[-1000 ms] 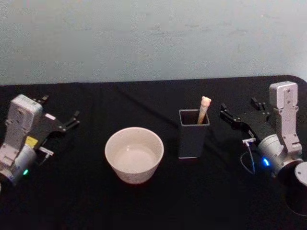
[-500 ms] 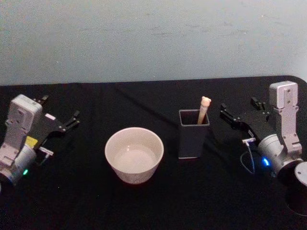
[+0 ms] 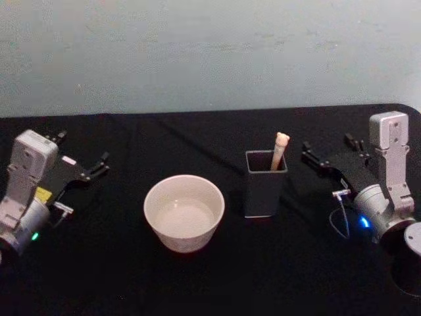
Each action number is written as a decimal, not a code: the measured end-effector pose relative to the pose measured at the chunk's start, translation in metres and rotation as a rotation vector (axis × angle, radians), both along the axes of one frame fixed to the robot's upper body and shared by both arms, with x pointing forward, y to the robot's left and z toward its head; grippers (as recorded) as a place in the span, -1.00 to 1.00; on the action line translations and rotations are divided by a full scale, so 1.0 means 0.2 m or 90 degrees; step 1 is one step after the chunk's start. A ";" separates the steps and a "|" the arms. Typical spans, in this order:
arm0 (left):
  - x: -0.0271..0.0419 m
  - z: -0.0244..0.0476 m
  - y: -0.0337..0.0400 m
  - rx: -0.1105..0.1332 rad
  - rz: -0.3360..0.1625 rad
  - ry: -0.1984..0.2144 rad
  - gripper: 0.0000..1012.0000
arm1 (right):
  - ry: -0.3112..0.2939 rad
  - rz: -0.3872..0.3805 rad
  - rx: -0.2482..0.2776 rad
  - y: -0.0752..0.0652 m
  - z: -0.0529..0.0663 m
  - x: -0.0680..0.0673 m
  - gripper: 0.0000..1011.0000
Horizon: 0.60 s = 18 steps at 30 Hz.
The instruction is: Pick up the stirring spoon with one hand, stir inside the cup, then place it back in its original position.
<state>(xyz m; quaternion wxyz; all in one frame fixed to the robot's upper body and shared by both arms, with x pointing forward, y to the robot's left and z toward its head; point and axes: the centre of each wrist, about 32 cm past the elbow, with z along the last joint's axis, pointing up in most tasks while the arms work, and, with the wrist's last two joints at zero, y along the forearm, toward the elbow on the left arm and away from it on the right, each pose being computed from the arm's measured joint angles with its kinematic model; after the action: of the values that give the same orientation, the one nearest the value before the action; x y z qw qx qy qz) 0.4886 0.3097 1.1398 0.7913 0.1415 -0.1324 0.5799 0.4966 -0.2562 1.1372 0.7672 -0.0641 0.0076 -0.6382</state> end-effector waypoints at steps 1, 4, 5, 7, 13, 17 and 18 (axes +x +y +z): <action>0.000 0.000 0.000 0.000 0.000 0.000 0.98 | 0.000 0.000 0.000 0.00 0.00 0.00 0.99; 0.000 0.000 0.000 0.000 0.000 0.000 0.98 | 0.000 0.000 0.000 0.00 0.00 0.00 0.99; 0.000 0.000 0.000 0.000 0.000 0.000 0.98 | 0.000 0.000 0.000 0.00 0.00 0.00 0.99; 0.000 0.000 0.000 0.000 0.000 0.000 0.98 | 0.000 0.000 0.000 0.00 0.00 0.00 0.99; 0.000 0.000 0.000 0.000 0.000 0.000 0.98 | 0.000 0.000 0.000 0.00 0.00 0.00 0.99; 0.000 0.000 0.000 0.000 0.000 0.000 0.98 | 0.000 0.000 0.000 0.00 0.00 0.00 0.99; 0.000 0.000 0.000 0.000 0.000 0.000 0.98 | 0.000 0.000 0.000 0.00 0.00 0.00 0.99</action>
<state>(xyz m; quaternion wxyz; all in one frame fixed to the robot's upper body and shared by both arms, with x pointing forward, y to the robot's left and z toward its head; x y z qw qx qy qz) 0.4886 0.3097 1.1398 0.7913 0.1415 -0.1325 0.5799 0.4966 -0.2562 1.1372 0.7672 -0.0641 0.0077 -0.6382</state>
